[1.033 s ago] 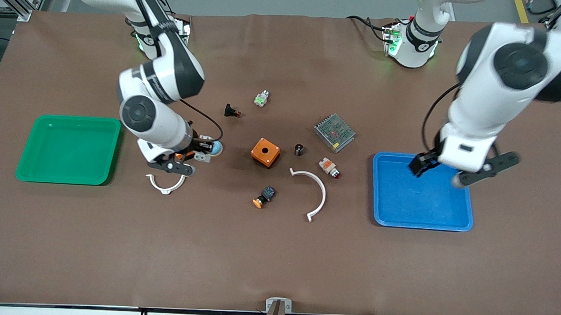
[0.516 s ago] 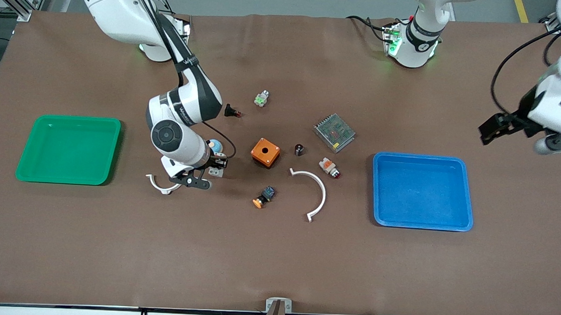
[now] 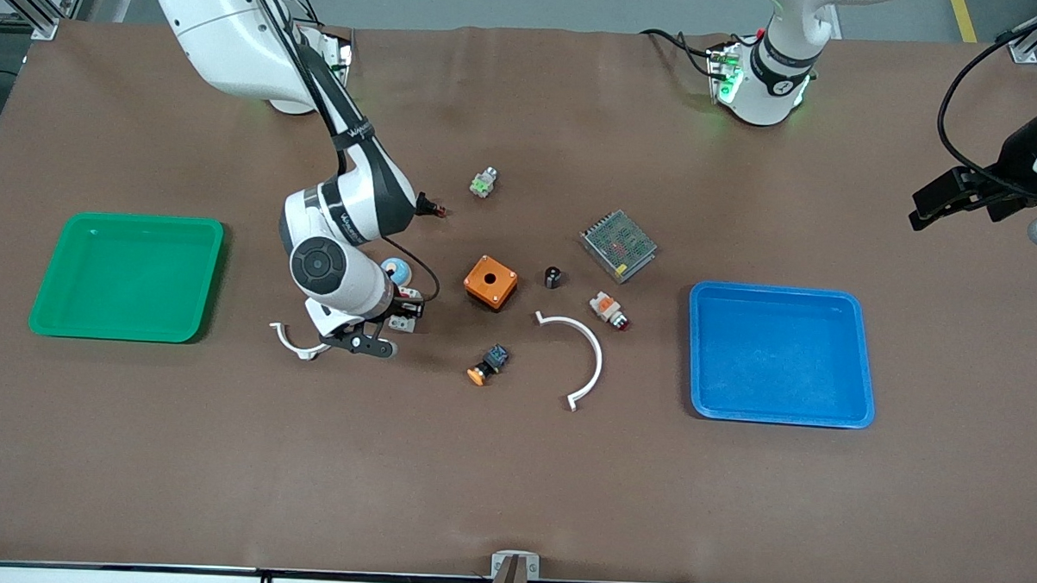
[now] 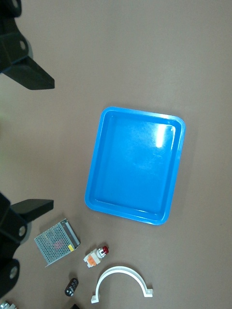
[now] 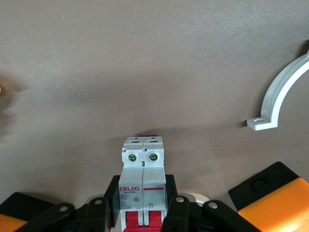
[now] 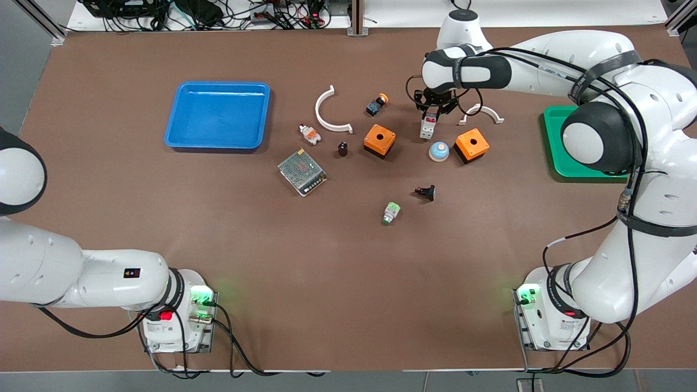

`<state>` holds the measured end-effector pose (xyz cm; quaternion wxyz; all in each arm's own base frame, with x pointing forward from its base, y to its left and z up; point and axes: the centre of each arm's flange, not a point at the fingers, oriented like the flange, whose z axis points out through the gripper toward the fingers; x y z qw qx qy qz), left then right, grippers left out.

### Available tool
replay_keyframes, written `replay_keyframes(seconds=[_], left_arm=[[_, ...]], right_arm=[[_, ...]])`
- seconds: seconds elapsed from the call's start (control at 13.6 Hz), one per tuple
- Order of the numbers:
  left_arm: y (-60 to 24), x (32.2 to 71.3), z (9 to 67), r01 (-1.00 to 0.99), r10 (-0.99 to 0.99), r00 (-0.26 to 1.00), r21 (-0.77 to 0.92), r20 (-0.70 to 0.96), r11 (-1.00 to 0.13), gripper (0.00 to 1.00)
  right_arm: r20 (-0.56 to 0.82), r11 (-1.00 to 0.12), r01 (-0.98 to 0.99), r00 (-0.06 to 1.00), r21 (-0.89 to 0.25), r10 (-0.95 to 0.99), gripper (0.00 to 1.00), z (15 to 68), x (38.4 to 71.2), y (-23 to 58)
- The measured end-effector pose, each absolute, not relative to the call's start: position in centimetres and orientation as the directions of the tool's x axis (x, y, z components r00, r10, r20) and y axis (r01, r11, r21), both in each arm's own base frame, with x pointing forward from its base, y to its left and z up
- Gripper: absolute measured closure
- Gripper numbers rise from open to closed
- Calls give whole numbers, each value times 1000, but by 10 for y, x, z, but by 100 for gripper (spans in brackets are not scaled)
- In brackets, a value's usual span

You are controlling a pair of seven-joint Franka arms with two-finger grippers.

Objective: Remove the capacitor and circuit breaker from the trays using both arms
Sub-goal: 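Lower the breaker beside the blue ball and open the right gripper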

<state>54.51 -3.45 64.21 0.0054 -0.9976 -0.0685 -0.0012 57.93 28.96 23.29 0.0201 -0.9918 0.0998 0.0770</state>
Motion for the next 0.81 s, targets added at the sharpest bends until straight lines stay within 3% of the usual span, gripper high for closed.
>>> replay_keyframes(seconds=[0.3,0.37,0.59,0.74,0.81], left_arm=[[-39,542,646,130,130,992,23,2,-991,0],[-40,542,644,127,127,992,25,-1,-992,0],[-49,542,642,110,109,994,26,-5,-994,0],[-64,541,641,82,82,997,25,-7,-996,0],[-69,540,640,74,74,997,24,-9,-997,0]], right_arm=[[-148,-979,-202,970,-29,-195,60,226,582,291],[-146,-979,-199,970,-30,-193,56,227,582,293],[-165,-983,-185,970,-22,-179,25,237,580,300],[-214,-985,-171,962,0,-167,5,279,576,300],[-234,-986,-165,959,9,-163,0,311,571,297]])
